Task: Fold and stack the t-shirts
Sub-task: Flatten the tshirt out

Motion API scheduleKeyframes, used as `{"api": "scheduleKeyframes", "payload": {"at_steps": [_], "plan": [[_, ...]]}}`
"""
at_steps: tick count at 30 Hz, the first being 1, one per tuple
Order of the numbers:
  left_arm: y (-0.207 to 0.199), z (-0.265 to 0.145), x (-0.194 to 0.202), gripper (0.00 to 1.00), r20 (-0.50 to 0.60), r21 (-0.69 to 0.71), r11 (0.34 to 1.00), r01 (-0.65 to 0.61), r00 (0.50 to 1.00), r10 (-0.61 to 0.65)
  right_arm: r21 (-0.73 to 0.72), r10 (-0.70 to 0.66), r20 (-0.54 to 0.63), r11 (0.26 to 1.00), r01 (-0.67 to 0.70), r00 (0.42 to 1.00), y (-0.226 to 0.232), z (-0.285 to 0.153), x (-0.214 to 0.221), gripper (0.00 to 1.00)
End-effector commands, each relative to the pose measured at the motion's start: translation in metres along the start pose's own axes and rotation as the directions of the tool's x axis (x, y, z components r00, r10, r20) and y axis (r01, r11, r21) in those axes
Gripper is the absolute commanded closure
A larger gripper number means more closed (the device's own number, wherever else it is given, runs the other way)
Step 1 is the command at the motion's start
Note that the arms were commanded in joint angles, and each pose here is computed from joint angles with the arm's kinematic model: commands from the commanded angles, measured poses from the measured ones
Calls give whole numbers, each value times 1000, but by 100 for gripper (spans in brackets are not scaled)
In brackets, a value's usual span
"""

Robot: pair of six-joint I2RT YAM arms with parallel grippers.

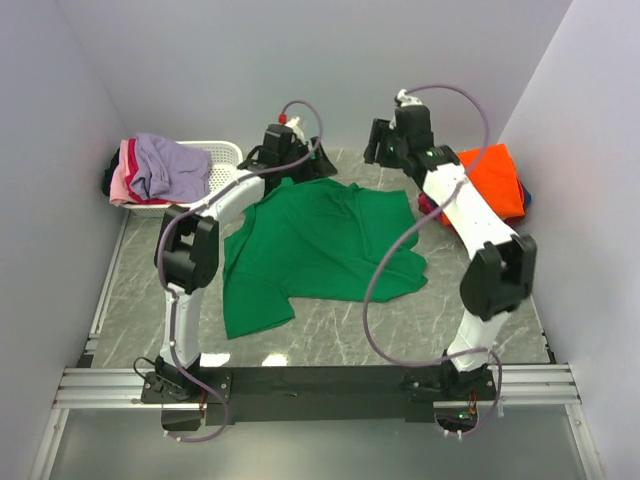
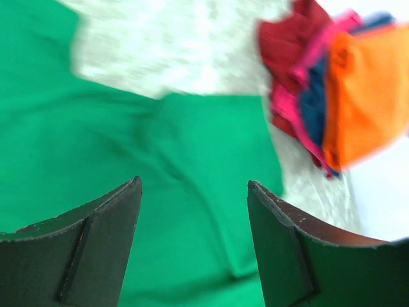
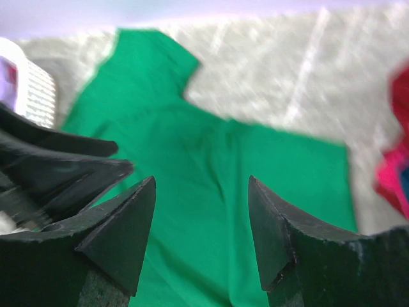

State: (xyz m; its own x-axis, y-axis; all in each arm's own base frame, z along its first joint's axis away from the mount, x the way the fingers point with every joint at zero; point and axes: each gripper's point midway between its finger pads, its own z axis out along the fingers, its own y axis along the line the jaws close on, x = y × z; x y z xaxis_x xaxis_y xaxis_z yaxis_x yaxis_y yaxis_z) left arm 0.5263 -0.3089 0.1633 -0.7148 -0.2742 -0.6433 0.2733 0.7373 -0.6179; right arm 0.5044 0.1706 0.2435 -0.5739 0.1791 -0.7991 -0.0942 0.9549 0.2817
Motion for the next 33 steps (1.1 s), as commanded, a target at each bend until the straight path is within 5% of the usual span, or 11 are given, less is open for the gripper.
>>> {"api": "scheduleKeyframes", "payload": {"at_steps": [1, 11, 33], "plan": [[-28, -10, 15, 27, 15, 12, 998, -65, 998, 65, 130, -31, -65, 991, 39, 997, -35, -7, 46, 34], [-14, 9, 94, 27, -113, -161, 976, -147, 985, 130, 248, 57, -248, 969, 6, 967, -88, 0, 155, 33], [41, 42, 105, 26, -197, -358, 901, -246, 963, 184, 276, 173, -365, 958, -71, 915, -95, 55, 201, 33]]}}
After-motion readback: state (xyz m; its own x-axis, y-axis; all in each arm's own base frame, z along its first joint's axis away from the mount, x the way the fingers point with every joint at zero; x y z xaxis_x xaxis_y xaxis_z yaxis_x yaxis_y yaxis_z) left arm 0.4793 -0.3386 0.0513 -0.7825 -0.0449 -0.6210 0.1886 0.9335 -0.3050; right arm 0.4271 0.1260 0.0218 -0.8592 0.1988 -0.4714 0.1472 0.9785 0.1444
